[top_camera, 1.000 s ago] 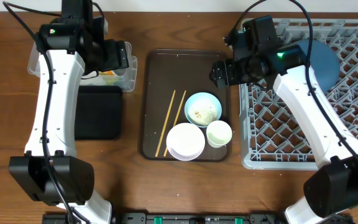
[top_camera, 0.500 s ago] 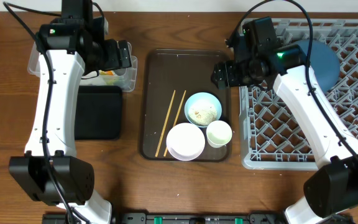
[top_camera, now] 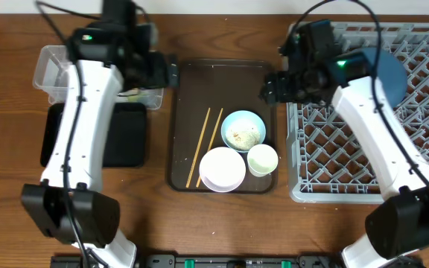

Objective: Sort waste into correct bins and load items into the dishwasher rack
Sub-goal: 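Release the plate in the rack and move the right gripper back, then grasp the light-blue rice bowl rim with the left gripper and lift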

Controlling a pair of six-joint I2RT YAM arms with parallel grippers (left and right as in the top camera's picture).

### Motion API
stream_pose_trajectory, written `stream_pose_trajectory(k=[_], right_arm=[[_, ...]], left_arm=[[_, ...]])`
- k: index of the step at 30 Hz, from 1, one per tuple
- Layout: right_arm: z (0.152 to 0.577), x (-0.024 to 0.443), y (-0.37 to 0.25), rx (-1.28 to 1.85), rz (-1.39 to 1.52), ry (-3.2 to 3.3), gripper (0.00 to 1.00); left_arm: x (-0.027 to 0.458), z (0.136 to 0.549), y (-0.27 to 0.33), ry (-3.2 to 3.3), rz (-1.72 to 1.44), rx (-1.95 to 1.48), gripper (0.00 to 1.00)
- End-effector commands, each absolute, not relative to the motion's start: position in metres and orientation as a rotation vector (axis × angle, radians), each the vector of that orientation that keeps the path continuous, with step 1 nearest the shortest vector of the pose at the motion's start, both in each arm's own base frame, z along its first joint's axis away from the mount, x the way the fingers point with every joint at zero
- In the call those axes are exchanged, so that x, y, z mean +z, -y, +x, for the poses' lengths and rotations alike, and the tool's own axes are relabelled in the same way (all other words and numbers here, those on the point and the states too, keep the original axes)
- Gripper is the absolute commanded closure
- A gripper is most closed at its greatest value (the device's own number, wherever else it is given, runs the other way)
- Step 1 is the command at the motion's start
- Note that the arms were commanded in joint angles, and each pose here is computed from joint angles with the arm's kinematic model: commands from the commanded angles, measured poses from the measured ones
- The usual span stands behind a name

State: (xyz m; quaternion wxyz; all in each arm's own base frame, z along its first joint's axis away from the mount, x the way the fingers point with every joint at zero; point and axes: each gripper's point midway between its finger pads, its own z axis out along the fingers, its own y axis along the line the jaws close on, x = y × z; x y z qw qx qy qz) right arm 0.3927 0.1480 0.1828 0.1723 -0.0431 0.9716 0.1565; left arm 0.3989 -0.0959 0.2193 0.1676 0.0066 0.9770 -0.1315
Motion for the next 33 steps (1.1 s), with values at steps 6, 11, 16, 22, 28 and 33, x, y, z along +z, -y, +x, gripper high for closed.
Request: stream_pose_trajectory(k=[6, 11, 16, 22, 28, 33], right_arm=[[0.414, 0.244, -0.047, 0.355, 0.184, -2.644, 0.15], [0.405, 0.256, -0.005, 0.319, 0.309, -2.613, 0.15], [0.397, 0.251, 0.008, 0.281, 0.339, -2.644, 0.14], [0.392, 0.249, 0.008, 0.272, 0.334, -2.667, 0.13], [0.385, 0.245, 0.006, 0.270, 0.329, -2.701, 0.13], [0.382, 0.244, 0.005, 0.269, 0.319, -2.715, 0.14]], left_arm=[[0.239, 0.398, 0.186, -2.648, 0.285, -0.523, 0.03], [0.216, 0.392, 0.240, -2.676, 0.315, -0.499, 0.07], [0.165, 0.379, 0.288, -2.749, 0.373, -0.372, 0.09], [0.115, 0.372, 0.316, -2.790, 0.336, -0.207, 0.10], [0.081, 0.376, 0.324, -2.832, 0.215, -0.188, 0.21], [0.065, 0.387, 0.325, -2.821, 0.124, -0.165, 0.30]])
